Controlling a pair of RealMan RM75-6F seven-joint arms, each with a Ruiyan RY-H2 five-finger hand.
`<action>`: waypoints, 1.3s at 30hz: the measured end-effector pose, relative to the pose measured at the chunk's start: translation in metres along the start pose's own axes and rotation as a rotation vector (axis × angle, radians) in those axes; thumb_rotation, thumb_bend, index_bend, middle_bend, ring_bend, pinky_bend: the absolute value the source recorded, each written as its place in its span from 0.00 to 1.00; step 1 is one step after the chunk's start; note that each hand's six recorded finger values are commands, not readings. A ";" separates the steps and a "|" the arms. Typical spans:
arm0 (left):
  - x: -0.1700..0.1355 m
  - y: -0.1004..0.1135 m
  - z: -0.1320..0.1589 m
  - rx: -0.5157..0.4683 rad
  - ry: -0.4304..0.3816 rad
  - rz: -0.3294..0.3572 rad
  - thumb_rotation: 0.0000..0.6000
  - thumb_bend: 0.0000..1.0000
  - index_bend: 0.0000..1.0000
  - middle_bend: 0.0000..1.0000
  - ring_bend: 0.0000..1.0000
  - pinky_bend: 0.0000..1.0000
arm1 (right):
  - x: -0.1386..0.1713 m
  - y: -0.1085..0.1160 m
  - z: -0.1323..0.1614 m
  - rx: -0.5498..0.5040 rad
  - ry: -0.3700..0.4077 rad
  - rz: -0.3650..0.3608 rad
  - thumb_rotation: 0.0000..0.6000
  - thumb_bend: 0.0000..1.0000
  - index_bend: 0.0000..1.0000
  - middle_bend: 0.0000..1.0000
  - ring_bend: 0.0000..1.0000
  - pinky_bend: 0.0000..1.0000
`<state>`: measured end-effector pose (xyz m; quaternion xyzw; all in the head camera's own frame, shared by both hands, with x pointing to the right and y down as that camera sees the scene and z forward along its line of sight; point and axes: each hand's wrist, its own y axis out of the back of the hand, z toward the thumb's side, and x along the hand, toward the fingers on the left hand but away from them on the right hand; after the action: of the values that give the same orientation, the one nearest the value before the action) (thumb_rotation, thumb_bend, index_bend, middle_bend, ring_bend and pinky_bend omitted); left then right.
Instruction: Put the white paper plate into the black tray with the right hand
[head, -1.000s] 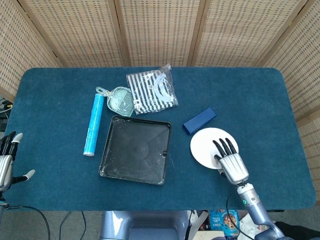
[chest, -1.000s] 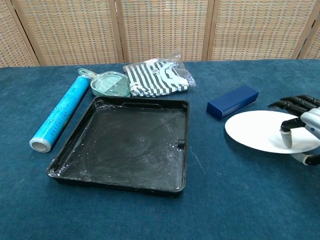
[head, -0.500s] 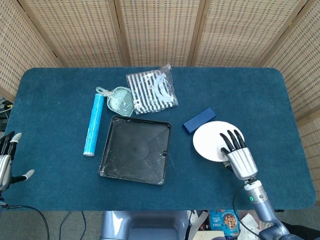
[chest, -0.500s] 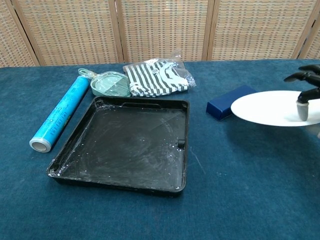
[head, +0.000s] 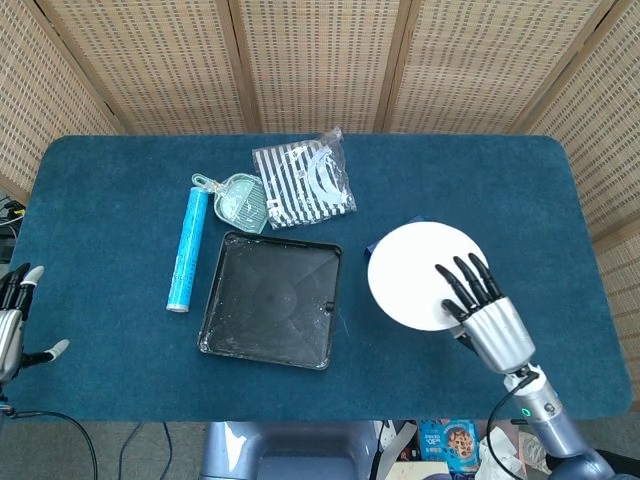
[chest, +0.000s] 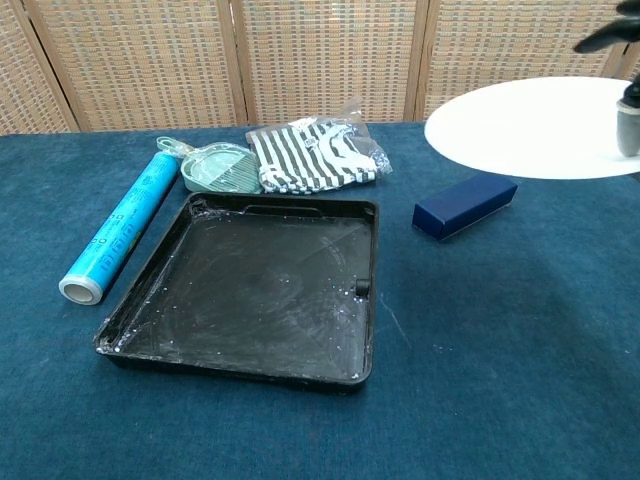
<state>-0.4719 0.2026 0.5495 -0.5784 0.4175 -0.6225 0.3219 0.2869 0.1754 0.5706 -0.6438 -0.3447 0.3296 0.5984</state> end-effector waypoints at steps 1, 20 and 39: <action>0.001 0.000 0.000 -0.001 0.002 -0.002 1.00 0.00 0.00 0.00 0.00 0.00 | -0.007 0.000 0.006 0.002 0.024 0.000 1.00 0.51 0.66 0.14 0.00 0.04; 0.018 -0.005 -0.014 -0.001 0.065 -0.025 1.00 0.00 0.00 0.00 0.00 0.00 | -0.144 -0.068 0.158 0.076 0.527 0.171 1.00 0.51 0.66 0.14 0.00 0.07; 0.027 -0.011 -0.020 0.002 0.100 -0.055 1.00 0.00 0.00 0.00 0.00 0.00 | -0.172 -0.122 0.182 0.195 0.507 0.300 1.00 0.00 0.00 0.00 0.00 0.00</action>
<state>-0.4943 0.1866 0.5724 -0.5574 0.4163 -0.6598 0.2839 0.0346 0.1355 0.6822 -0.6888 -0.0525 0.2747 0.6688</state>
